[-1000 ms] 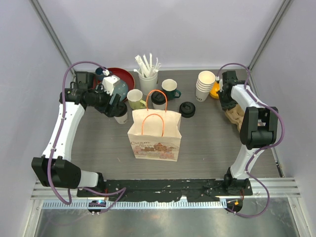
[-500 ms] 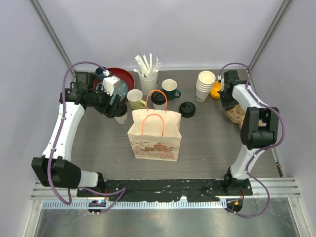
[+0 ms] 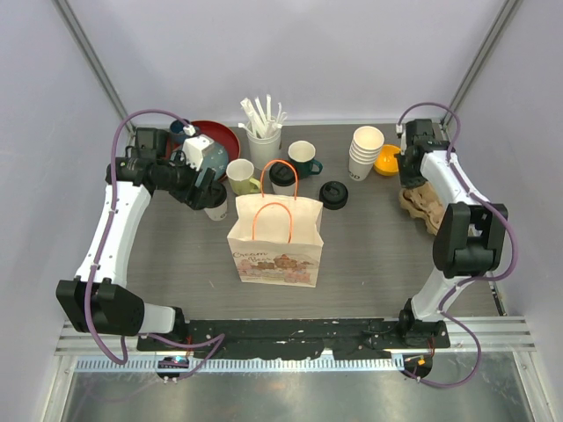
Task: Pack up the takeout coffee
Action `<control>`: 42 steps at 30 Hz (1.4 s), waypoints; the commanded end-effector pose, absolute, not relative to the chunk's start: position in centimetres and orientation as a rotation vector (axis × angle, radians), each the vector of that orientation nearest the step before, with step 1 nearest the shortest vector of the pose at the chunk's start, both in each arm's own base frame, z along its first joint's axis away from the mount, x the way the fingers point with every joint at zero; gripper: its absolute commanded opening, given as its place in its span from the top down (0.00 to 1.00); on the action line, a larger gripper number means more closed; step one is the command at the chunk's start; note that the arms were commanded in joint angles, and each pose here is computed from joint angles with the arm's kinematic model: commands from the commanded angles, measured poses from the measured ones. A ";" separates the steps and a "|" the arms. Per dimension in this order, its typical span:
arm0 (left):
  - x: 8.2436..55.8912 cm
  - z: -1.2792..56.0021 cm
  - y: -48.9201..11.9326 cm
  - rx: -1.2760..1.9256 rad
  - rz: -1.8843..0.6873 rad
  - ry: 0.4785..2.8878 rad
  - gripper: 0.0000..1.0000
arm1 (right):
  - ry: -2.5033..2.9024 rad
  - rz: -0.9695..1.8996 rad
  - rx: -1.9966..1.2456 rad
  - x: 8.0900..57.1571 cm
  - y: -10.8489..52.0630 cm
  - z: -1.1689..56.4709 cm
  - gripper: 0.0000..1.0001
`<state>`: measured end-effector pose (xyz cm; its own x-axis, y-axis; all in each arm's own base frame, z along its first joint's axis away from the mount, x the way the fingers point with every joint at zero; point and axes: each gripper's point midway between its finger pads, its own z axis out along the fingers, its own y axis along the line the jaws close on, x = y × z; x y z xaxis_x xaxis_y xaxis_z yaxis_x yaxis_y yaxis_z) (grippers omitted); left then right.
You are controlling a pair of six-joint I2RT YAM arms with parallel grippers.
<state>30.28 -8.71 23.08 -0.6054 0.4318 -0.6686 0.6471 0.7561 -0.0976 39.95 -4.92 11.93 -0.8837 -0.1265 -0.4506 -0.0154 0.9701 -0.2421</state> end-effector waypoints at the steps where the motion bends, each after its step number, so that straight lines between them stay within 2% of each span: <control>1: 30.1 24.5 -9.0 0.813 -0.447 2.259 0.27 | 2.520 -0.403 -0.014 40.6 -6.1 16.0 0.99; 9: 29.8 25.3 -8.9 0.803 -0.442 2.245 0.27 | 2.258 -0.638 0.197 39.5 -9.7 23.9 0.99; 19: 29.9 26.0 -9.0 0.790 -0.440 2.229 0.27 | 2.128 -0.792 0.215 36.8 -11.7 29.0 0.99; 31: 29.8 26.4 -9.1 0.782 -0.443 2.217 0.27 | 2.166 -0.650 0.259 37.5 -10.5 24.7 0.99; 36: 29.6 26.4 -9.0 0.786 -0.437 2.219 0.27 | 1.971 -0.415 0.412 38.2 -9.3 28.5 0.99; 42: 29.5 26.4 -9.0 0.789 -0.437 2.216 0.27 | 1.720 -0.434 0.613 35.0 -12.1 32.2 0.99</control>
<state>29.71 -8.78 24.23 -0.5962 0.4119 -0.6892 0.6373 0.7649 -0.0942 36.10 -10.25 24.74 -0.5018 0.1153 -0.8573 0.4842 0.8587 -0.1679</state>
